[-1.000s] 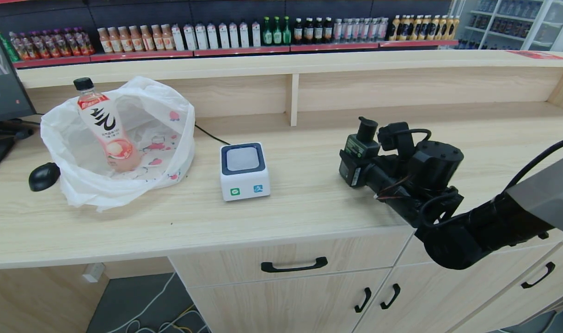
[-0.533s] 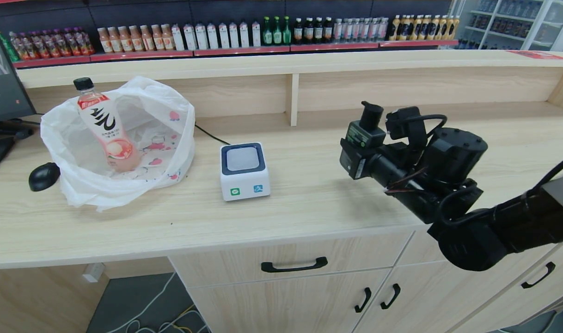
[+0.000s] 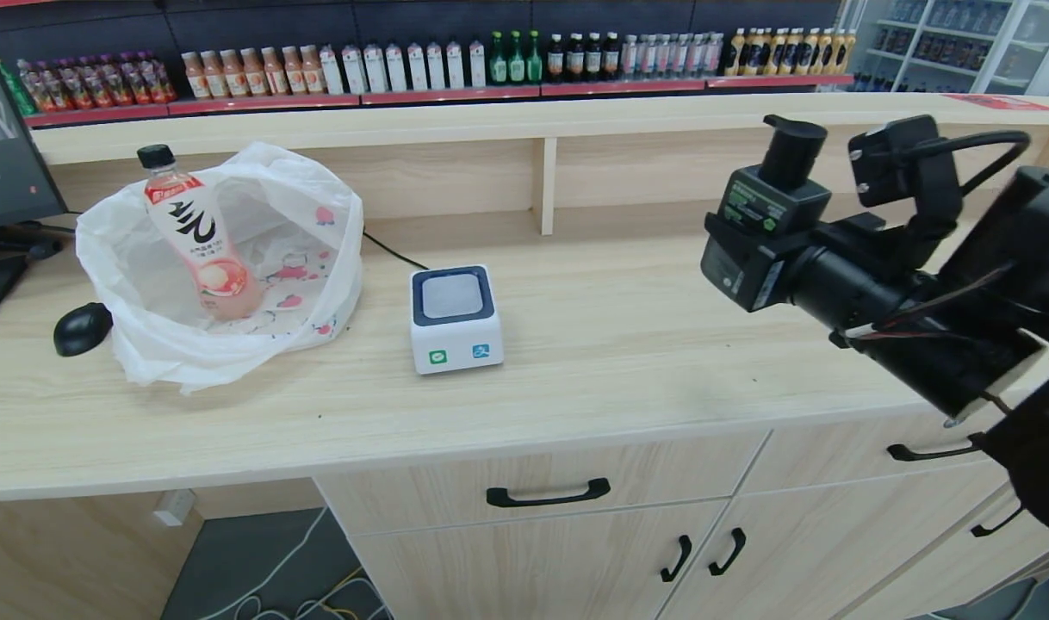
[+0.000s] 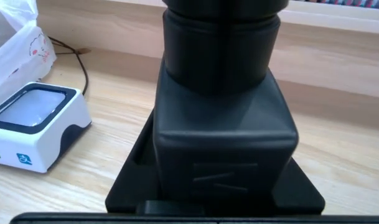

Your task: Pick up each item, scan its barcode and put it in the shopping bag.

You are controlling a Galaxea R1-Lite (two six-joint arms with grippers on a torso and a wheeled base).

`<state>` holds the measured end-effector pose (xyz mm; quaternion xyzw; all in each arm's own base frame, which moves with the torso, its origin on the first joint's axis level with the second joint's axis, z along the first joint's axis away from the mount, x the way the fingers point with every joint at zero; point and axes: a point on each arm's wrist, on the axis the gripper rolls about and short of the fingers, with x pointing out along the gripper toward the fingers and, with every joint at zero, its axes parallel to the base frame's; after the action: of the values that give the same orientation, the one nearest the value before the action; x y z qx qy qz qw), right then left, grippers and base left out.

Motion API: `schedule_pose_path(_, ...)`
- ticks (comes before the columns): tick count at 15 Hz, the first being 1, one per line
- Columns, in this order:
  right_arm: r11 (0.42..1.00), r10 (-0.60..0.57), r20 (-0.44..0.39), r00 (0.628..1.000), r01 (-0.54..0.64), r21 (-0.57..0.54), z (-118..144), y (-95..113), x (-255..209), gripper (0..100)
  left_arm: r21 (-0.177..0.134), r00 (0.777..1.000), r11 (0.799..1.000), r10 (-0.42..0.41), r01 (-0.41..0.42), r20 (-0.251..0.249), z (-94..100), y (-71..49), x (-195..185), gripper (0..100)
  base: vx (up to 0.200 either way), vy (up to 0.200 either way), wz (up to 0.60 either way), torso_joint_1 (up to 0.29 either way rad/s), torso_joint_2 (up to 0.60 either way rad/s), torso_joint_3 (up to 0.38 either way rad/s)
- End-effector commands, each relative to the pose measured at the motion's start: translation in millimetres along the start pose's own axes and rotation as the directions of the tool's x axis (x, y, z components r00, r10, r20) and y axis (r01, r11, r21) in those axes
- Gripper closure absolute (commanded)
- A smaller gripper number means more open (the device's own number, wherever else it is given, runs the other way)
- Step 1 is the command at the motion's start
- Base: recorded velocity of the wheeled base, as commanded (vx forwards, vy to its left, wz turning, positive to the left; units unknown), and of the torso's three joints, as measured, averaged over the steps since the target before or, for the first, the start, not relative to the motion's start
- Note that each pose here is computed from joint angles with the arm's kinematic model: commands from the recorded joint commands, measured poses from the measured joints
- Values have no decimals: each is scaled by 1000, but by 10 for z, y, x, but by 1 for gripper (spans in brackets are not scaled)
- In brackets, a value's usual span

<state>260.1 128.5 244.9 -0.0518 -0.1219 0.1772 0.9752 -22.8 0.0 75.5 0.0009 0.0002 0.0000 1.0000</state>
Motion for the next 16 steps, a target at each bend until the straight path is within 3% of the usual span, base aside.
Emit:
schedule_pose_path(1,999,-35,56,998,35,3,251,-73,-336,100,0,1000,1000,0,0,0,0,0,0,0,0,0,0,0,0,0)
schedule_pose_path(5,1000,-23,32,999,23,14,199,-83,-559,100,0,1000,1000,0,0,0,0,0,0,0,0,0,0,0,0,0)
schedule_pose_path(7,998,45,14,999,-45,32,129,-63,-632,100,0,1000,1000,0,0,0,0,0,0,0,0,0,0,0,0,0)
schedule_pose_path(10,979,141,-15,990,-137,149,12,-22,-698,100,0,1000,1000,0,0,0,0,0,0,0,0,0,0,0,0,0)
schedule_pose_path(13,904,303,31,953,-298,306,49,39,-697,100,0,1000,1000,0,0,0,0,0,0,0,0,0,0,0,0,0)
schedule_pose_path(16,779,449,69,891,-428,459,-29,261,-674,100,0,1000,1000,0,0,0,0,0,0,0,0,0,0,0,0,0)
